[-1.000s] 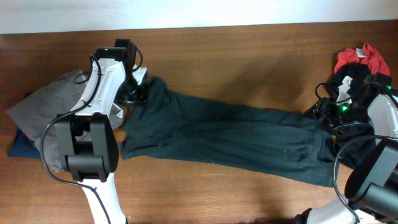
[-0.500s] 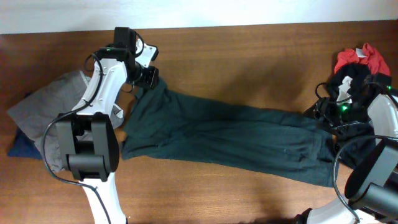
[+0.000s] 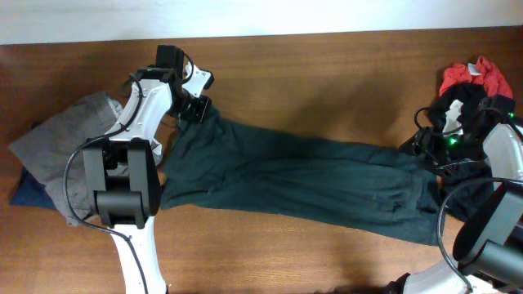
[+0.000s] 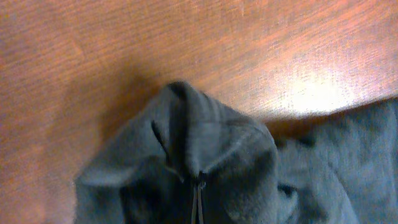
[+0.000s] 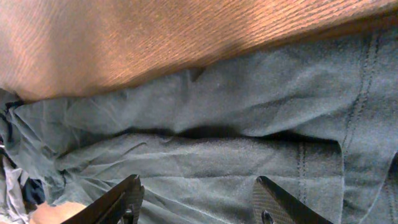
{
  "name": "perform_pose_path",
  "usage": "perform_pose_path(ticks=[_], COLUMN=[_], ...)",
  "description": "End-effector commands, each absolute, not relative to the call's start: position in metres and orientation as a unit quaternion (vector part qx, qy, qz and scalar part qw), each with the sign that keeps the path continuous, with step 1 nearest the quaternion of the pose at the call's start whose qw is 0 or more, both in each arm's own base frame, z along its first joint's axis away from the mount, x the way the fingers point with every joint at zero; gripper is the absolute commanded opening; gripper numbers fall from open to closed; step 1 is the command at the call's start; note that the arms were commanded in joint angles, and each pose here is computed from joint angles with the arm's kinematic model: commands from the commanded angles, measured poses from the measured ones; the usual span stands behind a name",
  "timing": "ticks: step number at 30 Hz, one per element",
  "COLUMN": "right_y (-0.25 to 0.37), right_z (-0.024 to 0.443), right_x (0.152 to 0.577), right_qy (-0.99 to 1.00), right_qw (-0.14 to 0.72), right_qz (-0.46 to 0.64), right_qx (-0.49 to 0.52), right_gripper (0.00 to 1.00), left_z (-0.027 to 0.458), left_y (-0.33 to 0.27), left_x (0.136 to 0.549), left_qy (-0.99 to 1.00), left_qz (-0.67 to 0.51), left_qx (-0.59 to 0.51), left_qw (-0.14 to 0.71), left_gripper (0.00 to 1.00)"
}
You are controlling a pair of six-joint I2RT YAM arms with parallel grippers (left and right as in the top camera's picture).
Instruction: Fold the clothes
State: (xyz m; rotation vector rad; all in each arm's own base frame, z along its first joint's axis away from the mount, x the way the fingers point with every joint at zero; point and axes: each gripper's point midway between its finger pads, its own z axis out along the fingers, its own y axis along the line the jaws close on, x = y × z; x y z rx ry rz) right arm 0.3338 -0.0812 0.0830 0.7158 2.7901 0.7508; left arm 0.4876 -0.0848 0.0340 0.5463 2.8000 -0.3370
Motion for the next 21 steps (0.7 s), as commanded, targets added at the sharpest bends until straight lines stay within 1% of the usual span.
perform_pose_path(ticks=[1, 5, 8, 11, 15, 18, 21], right_y=[-0.089, -0.1, -0.11, -0.124, -0.132, -0.153, -0.164], right_z=[0.088, 0.083, 0.08, 0.071, 0.053, 0.045, 0.046], right_x=[0.335, 0.339, 0.346, 0.35, 0.344, 0.336, 0.335], right_qy=[0.944, 0.948, 0.948, 0.948, 0.952, 0.951, 0.946], right_qw=[0.096, 0.105, 0.118, 0.12, 0.094, 0.083, 0.091], right_qz=[0.218, 0.194, 0.175, 0.144, 0.12, 0.069, 0.068], right_qx=[0.228, 0.229, 0.238, 0.257, 0.267, 0.289, 0.303], right_gripper=[0.61, 0.6, 0.6, 0.52, 0.53, 0.61, 0.62], left_z=[0.044, 0.059, 0.061, 0.06, 0.06, 0.06, 0.06], left_y=[-0.068, -0.049, -0.039, -0.036, -0.036, -0.038, -0.038], left_x=[0.492, 0.491, 0.49, 0.488, 0.487, 0.487, 0.487], left_qy=[0.973, 0.977, 0.979, 0.98, 0.982, 0.981, 0.982], left_qz=[-0.105, -0.104, -0.106, -0.106, -0.108, -0.112, -0.114], left_qx=[0.158, 0.136, 0.126, 0.122, 0.111, 0.107, 0.102], left_qw=[0.131, 0.124, 0.121, 0.115, 0.112, 0.112, 0.112], left_gripper=[0.01, 0.0, 0.01, 0.0, 0.01, 0.01, 0.01])
